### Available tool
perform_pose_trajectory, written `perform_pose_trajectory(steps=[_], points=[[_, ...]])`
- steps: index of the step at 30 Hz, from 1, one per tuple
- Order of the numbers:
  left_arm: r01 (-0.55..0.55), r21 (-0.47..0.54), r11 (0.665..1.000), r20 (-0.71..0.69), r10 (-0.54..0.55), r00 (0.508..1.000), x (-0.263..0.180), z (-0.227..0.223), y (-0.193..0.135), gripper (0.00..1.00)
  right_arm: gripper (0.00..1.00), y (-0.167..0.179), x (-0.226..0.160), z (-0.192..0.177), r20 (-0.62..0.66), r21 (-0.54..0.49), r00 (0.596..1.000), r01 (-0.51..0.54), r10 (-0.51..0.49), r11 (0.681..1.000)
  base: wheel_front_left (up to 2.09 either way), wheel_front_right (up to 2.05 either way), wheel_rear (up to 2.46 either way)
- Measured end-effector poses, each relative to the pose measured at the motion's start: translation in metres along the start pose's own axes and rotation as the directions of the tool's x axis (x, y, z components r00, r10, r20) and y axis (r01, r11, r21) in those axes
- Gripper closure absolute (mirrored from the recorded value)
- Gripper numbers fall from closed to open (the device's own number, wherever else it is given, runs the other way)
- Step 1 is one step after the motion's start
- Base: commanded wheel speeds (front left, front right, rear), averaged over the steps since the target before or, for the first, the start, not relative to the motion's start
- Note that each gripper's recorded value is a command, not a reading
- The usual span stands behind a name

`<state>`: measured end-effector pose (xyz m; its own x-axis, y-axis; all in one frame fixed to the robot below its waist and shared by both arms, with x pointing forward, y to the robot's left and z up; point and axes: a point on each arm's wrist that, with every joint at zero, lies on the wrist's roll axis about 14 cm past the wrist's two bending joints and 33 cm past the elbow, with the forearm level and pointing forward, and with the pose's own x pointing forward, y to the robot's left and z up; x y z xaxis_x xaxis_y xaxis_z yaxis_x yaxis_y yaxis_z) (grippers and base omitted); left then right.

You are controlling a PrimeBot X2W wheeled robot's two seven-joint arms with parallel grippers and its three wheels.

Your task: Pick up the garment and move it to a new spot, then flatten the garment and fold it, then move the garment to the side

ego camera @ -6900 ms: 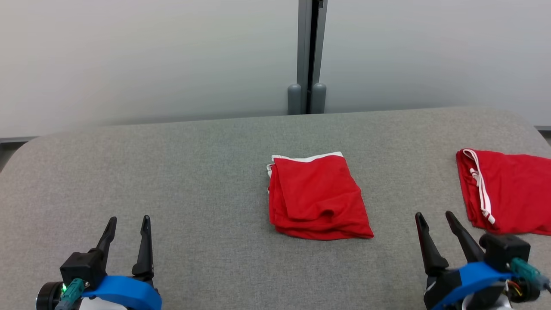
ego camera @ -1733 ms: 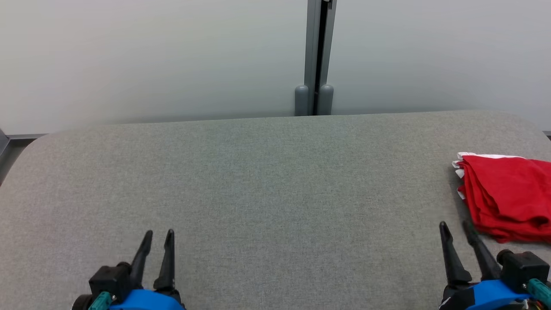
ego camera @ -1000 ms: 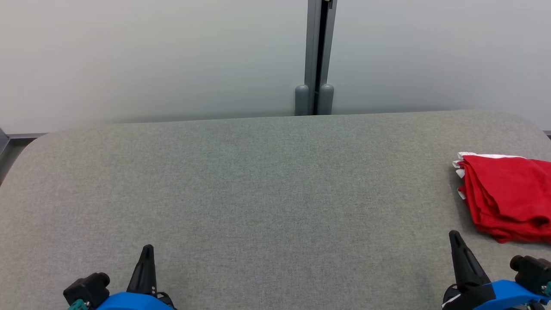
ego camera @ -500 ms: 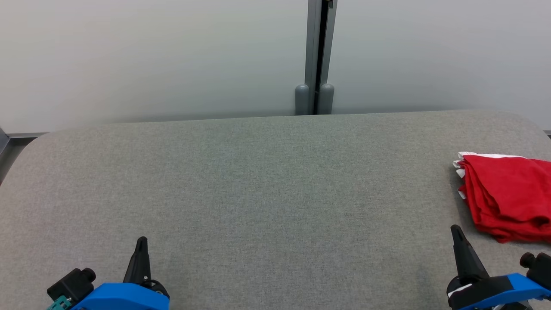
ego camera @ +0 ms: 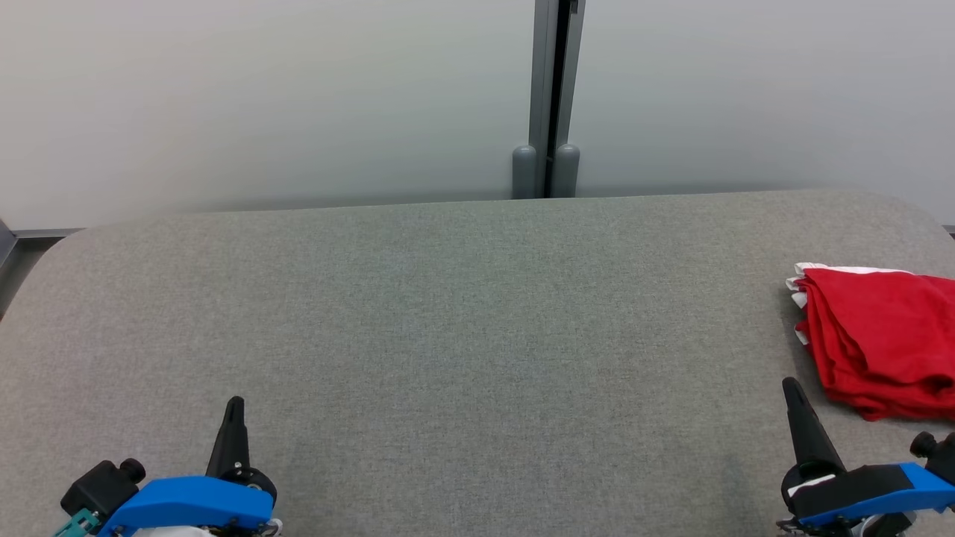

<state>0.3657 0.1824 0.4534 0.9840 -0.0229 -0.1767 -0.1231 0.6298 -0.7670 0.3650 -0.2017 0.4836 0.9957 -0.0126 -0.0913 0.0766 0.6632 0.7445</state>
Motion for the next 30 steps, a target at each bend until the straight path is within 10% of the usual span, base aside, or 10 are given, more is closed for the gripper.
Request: perform_pose_trajectory(steps=[30], points=[[0.047,-0.324,0.945,0.04,-0.037,0.999,0.007,0.02,-0.012,1.0,1.0,0.008,0.01,0.005,0.014,0.343,0.999,-0.032,0.028,0.939,0.0,0.0,0.0]])
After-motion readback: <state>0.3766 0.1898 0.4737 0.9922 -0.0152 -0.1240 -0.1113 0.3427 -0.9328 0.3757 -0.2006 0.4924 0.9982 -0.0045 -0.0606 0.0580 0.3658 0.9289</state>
